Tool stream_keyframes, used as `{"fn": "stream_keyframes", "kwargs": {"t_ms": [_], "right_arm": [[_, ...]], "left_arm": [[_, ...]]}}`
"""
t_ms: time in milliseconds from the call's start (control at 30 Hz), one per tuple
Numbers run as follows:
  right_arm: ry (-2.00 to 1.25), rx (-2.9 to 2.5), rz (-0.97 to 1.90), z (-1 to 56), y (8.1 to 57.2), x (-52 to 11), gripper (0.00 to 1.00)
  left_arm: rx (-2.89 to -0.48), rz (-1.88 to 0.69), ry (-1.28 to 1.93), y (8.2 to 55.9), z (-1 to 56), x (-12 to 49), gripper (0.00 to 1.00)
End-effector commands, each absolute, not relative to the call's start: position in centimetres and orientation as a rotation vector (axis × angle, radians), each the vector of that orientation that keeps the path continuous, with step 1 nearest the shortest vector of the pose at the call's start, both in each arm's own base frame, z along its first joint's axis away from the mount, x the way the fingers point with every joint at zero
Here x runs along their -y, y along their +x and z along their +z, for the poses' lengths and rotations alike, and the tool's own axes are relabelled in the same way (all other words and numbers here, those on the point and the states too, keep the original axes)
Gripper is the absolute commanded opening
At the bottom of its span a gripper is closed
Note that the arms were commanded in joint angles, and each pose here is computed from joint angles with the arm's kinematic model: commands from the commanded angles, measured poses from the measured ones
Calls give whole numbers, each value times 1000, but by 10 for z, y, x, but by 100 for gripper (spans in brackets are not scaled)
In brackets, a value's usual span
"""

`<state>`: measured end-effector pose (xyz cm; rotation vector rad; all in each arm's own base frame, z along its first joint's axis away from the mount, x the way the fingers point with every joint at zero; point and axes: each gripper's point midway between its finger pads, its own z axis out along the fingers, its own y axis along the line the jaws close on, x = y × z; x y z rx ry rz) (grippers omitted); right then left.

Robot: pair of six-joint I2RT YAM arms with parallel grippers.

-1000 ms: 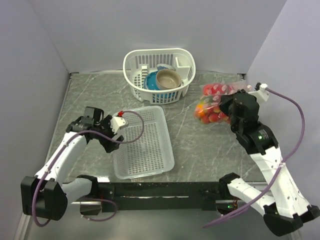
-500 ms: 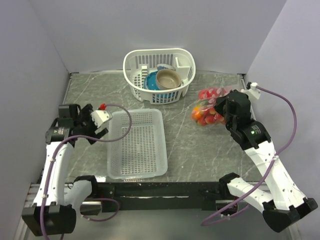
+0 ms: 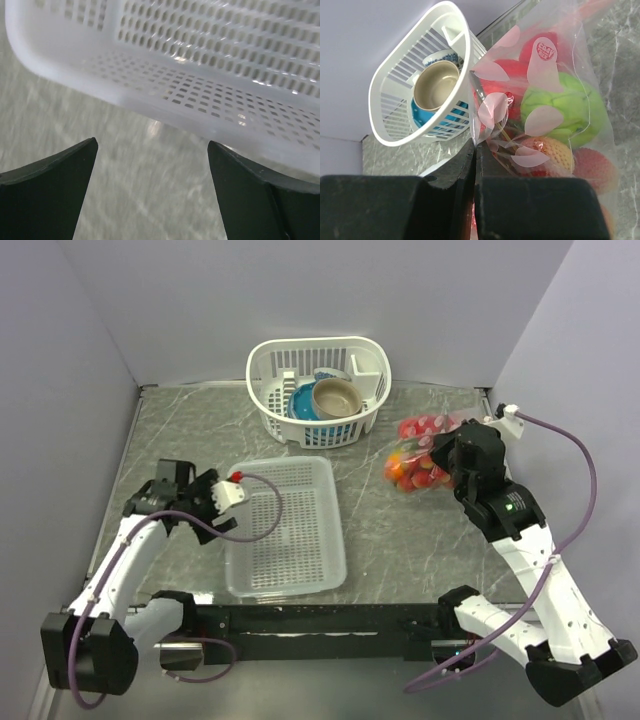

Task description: Open the zip-top bag and remove the fake food

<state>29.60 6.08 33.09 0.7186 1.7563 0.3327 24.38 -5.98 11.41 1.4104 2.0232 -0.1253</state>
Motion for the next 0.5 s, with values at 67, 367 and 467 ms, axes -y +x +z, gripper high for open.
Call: {"fn": "stream_keyframes", "kwargs": {"t_ms": [67,367,467], "right_arm": [[746,-1581,403,385,286,-49,7],[762,-1558,389,395,285,-44,8],[764,-1556,402,398,283,-44,7]], "left_arm": [[-1966,-535,1334,241,136,134,99],[-1858,-716,1380,222,168,227,99],[-1823,-760,1388,220,182,258,100]]}}
